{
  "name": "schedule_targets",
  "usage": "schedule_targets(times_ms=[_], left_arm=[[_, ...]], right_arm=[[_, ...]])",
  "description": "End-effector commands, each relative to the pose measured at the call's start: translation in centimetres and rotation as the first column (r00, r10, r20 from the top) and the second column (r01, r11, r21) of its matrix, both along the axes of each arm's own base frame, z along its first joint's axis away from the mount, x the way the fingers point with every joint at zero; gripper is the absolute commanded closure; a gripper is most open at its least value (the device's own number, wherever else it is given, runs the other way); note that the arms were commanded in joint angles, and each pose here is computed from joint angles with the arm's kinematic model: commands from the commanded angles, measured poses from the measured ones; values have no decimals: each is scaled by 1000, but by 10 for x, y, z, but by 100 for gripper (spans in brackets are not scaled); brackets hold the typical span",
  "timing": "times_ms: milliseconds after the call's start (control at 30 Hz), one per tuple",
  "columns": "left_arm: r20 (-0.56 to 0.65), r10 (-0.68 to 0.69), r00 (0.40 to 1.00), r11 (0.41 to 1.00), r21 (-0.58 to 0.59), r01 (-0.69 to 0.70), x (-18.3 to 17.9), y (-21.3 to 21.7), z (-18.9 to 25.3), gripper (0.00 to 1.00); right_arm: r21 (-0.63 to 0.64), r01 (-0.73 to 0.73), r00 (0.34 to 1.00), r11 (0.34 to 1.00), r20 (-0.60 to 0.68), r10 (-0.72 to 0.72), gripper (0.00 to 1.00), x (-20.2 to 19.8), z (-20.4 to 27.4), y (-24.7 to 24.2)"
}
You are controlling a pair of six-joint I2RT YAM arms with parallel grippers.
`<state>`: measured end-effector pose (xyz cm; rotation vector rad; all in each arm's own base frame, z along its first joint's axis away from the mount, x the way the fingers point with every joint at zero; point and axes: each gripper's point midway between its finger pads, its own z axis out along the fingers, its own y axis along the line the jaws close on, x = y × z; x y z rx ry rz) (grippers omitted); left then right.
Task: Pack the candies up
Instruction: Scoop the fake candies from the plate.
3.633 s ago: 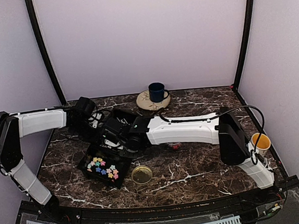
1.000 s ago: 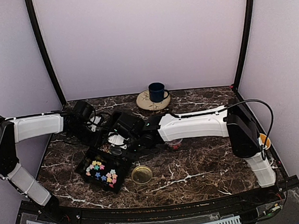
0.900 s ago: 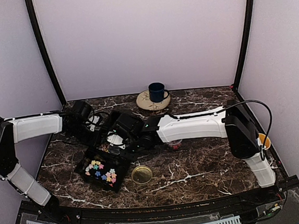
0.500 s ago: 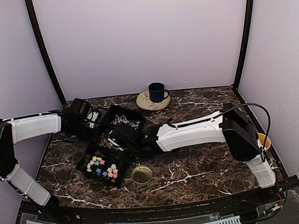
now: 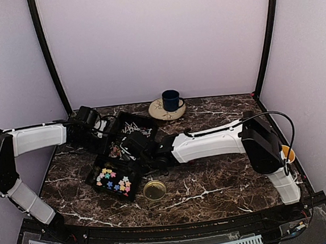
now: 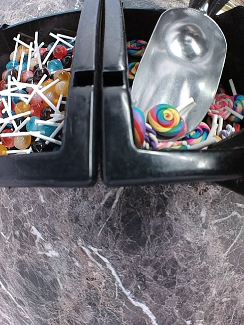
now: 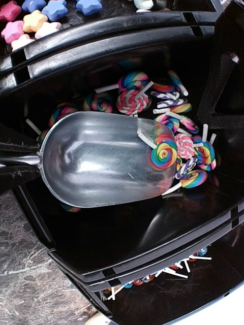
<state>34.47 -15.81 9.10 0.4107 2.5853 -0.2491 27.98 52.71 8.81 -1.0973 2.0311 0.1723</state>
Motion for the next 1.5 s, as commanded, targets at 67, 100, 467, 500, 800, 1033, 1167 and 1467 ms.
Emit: schedule_targets(times_ms=[67, 100, 467, 500, 800, 1033, 1167, 1467], left_arm=[[161, -186, 969, 957, -194, 216, -3, -56, 60, 100], [162, -182, 970, 958, -191, 212, -2, -56, 60, 100], [122, -104, 987, 990, -83, 115, 6, -33, 45, 100], [119, -101, 988, 991, -80, 111, 6, -33, 44, 100], [129, -72, 989, 994, -68, 81, 9, -26, 44, 100], [121, -64, 991, 995, -73, 73, 10, -25, 42, 100], [122, -63, 991, 995, -73, 72, 11, -24, 43, 100], [177, -105, 979, 979, -152, 133, 8, -39, 60, 100]], right_arm=[[58, -273, 962, 960, -7, 274, 100, -17, 16, 29], [44, -289, 957, 956, 27, 288, 100, -20, 20, 26], [-182, -241, 970, 953, -73, 232, 100, -1, 32, -19], [-195, -244, 969, 950, -86, 231, 100, -3, 35, -21], [-308, -237, 966, 921, -180, 188, 100, -14, 18, -50], [-348, -256, 953, 902, -248, 175, 100, -28, -7, -70], [-387, -240, 956, 890, -254, 147, 100, -26, -10, -72], [-326, -220, 957, 919, -253, 140, 100, -16, -35, -18]])
